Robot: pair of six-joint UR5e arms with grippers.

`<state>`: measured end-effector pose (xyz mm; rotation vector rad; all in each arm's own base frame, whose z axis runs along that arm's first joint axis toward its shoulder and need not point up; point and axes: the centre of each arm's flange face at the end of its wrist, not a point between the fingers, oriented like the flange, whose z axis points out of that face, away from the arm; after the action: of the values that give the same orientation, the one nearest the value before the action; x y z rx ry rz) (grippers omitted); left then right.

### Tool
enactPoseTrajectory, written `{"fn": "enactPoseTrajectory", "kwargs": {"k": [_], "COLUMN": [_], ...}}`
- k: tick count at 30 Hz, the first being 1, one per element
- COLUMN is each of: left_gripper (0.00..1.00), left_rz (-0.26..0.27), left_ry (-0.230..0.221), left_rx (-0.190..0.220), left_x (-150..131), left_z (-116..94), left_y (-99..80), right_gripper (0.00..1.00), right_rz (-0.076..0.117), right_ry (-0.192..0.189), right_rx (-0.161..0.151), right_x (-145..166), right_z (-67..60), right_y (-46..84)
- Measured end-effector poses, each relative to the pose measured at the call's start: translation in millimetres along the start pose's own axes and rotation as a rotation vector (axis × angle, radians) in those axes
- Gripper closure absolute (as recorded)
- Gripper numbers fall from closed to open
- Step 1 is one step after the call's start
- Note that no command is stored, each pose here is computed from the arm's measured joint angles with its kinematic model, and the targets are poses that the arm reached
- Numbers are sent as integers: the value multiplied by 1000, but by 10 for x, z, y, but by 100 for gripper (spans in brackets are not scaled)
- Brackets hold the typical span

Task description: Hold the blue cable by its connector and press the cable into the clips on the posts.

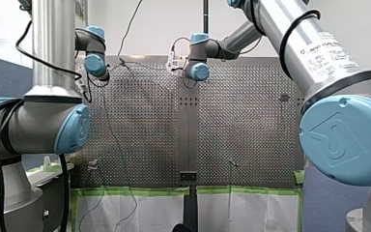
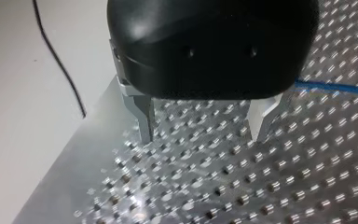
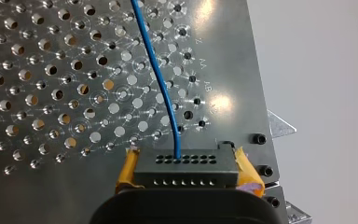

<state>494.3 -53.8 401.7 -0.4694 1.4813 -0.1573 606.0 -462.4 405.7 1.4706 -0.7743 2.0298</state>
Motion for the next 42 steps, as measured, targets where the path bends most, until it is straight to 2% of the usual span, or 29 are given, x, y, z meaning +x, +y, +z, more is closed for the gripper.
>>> {"fn": "enactPoseTrajectory", "kwargs": {"k": [6, 13, 22, 30, 35, 42], "left_gripper": [0, 0, 0, 0, 0, 0], "left_rz": [22, 36, 96, 110, 140, 201], "left_ry": [34, 51, 66, 81, 95, 123], "left_rx": [13, 51, 95, 131, 154, 228], "left_x": [-54, -224, -439, -593, -603, -502], "left_z": [-233, -459, -773, -1061, -1132, -1111], "left_y": [-56, -180, -334, -469, -530, -625], "right_gripper": [100, 100, 100, 100, 100, 100], "right_rz": [0, 0, -1, -1, -1, -1], "right_ry": [-1, 0, 1, 2, 1, 0], "right_rx": [1, -1, -3, -3, -3, -3], "right_x": [-2, 1, 4, 6, -3, -8], "right_z": [-1, 1, 5, 7, 7, 7], "right_y": [-2, 10, 27, 30, 32, 33]}}
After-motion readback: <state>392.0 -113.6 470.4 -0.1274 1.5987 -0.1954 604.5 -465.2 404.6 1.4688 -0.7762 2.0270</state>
